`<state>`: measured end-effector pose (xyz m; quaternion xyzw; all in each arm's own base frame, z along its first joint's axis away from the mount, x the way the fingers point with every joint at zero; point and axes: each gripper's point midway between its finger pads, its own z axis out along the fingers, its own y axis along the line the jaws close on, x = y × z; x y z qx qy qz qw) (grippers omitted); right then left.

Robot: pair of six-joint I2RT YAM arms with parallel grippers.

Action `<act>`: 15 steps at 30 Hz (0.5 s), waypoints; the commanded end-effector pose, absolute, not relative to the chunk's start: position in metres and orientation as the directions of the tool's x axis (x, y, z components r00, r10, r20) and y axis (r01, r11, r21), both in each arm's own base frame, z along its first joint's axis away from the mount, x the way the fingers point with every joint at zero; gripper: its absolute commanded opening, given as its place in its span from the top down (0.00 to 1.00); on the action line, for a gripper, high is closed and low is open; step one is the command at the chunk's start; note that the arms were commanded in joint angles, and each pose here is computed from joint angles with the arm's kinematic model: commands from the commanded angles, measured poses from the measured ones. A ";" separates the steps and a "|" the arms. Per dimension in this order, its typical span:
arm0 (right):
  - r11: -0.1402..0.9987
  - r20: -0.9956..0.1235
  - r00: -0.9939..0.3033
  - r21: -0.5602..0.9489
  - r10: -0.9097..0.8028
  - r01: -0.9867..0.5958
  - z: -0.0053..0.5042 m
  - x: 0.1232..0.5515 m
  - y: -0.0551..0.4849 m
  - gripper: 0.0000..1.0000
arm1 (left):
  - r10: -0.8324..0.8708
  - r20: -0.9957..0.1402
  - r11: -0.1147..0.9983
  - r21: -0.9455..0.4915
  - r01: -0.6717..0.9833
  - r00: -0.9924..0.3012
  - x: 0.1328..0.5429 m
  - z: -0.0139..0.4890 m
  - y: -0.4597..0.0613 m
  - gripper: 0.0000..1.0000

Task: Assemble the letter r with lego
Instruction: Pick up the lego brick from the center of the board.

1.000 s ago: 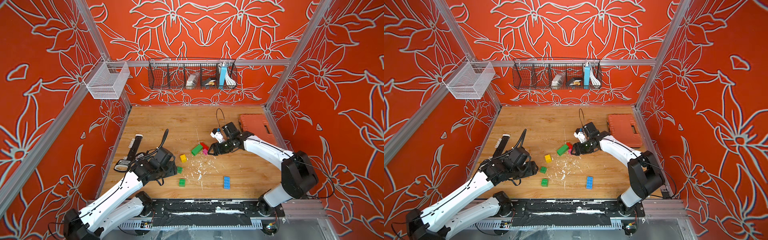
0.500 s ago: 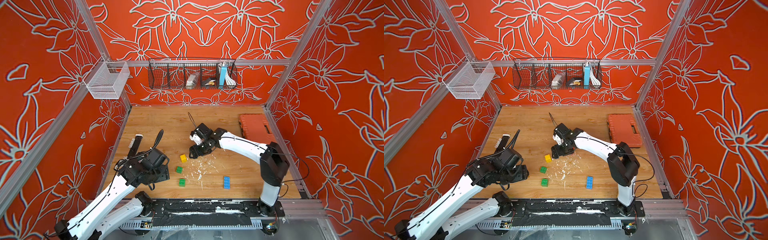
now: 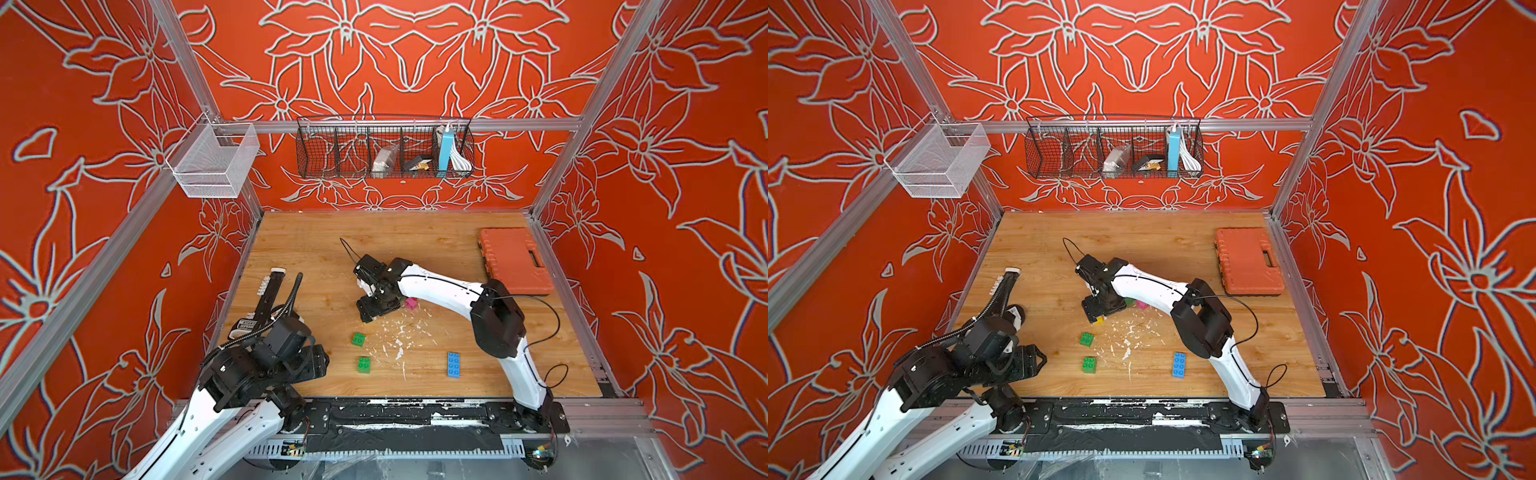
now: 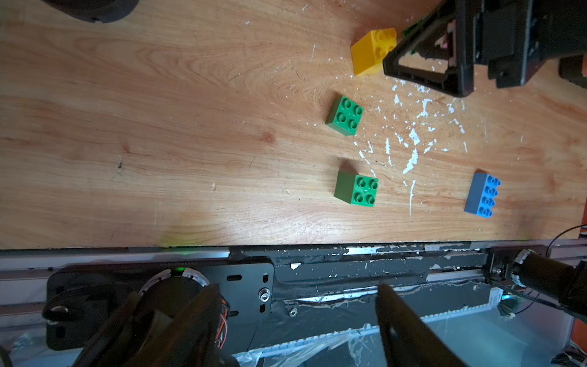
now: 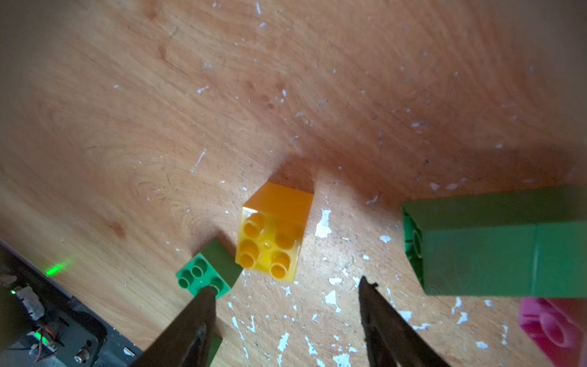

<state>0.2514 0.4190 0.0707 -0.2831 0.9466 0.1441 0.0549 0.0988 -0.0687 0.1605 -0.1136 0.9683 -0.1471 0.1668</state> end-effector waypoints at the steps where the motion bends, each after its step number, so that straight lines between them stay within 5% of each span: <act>1: 0.824 -0.159 -0.844 0.186 -0.513 -0.536 0.064 0.254 0.416 0.28 | -0.227 -0.265 0.941 -0.308 -0.141 -0.937 0.096 0.156 -0.073 0.23; 15: 0.851 -0.178 -0.864 0.166 -0.471 -0.498 0.047 0.268 0.428 0.38 | -0.231 -0.275 0.936 -0.324 -0.136 -0.933 0.097 0.156 -0.074 0.23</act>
